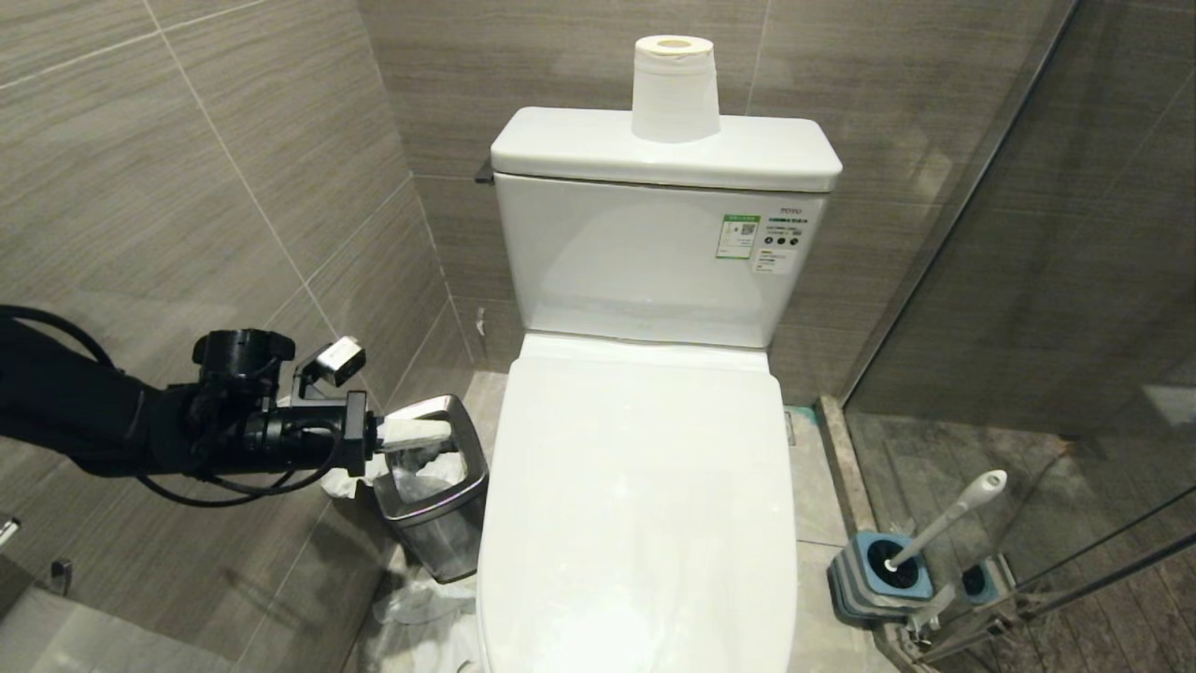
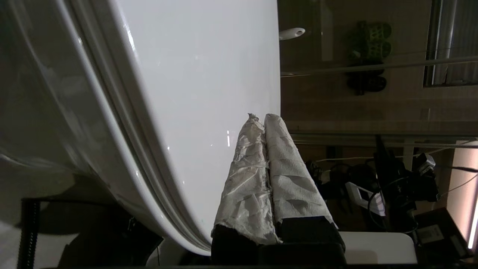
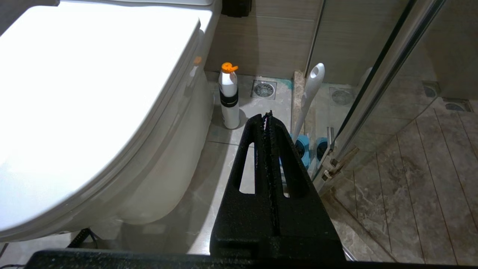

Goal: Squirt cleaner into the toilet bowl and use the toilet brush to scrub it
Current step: Use the left hand to lift the toilet lid slightly

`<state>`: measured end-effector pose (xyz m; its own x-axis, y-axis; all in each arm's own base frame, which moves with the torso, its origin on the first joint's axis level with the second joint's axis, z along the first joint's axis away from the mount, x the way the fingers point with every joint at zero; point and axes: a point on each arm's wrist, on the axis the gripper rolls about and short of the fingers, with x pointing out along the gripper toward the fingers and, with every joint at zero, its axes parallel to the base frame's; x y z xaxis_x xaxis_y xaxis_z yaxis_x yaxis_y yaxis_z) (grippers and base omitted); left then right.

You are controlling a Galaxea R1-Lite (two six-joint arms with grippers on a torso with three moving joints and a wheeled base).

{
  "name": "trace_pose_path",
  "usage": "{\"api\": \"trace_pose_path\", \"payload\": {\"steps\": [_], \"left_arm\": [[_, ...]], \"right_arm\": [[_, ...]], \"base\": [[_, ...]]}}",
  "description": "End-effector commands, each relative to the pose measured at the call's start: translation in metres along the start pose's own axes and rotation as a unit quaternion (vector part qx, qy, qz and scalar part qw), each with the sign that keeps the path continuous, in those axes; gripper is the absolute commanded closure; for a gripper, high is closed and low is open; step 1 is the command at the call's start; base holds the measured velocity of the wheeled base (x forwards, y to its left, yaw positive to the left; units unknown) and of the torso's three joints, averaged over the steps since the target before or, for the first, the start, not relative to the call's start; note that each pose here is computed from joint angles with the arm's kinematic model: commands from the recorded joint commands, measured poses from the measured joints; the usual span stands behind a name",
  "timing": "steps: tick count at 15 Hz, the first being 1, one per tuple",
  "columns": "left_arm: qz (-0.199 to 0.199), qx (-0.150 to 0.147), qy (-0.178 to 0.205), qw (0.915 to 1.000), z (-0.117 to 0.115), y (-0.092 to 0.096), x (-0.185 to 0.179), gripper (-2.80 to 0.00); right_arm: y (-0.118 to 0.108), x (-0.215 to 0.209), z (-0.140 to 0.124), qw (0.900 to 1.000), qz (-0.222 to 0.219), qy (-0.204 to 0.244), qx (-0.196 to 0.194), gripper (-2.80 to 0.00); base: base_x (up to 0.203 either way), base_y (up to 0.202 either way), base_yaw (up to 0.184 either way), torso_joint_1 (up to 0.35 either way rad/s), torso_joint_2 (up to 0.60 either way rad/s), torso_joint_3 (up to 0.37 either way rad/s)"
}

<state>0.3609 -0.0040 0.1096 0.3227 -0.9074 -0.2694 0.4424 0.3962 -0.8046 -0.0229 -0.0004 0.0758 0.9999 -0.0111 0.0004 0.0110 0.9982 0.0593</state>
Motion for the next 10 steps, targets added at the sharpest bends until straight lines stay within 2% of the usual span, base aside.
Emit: {"api": "trace_pose_path", "payload": {"steps": [1,6,7,10], "left_arm": [[0.002,-0.026,0.005,0.9996,-0.005,0.014,0.000,0.00],[0.004,-0.039,0.008,0.9992,-0.008,0.031,0.004,0.00],[0.001,-0.040,0.009,0.9992,-0.007,0.033,0.005,-2.80],[-0.026,-0.035,0.014,0.9989,-0.006,0.039,0.008,-2.80]], "right_arm": [[0.000,0.000,0.000,1.000,0.000,0.000,0.000,0.00],[0.000,0.000,0.000,1.000,0.000,0.000,0.000,0.00],[0.000,0.000,0.000,1.000,0.000,0.001,0.000,0.00],[0.000,0.000,0.000,1.000,0.001,0.000,0.000,0.00]], "base": [[0.000,0.000,0.000,0.000,0.00,0.000],[0.000,0.000,0.000,0.000,0.00,0.000],[0.000,0.000,0.000,0.000,0.00,0.000],[0.000,0.000,0.000,0.000,0.00,0.000]]}}
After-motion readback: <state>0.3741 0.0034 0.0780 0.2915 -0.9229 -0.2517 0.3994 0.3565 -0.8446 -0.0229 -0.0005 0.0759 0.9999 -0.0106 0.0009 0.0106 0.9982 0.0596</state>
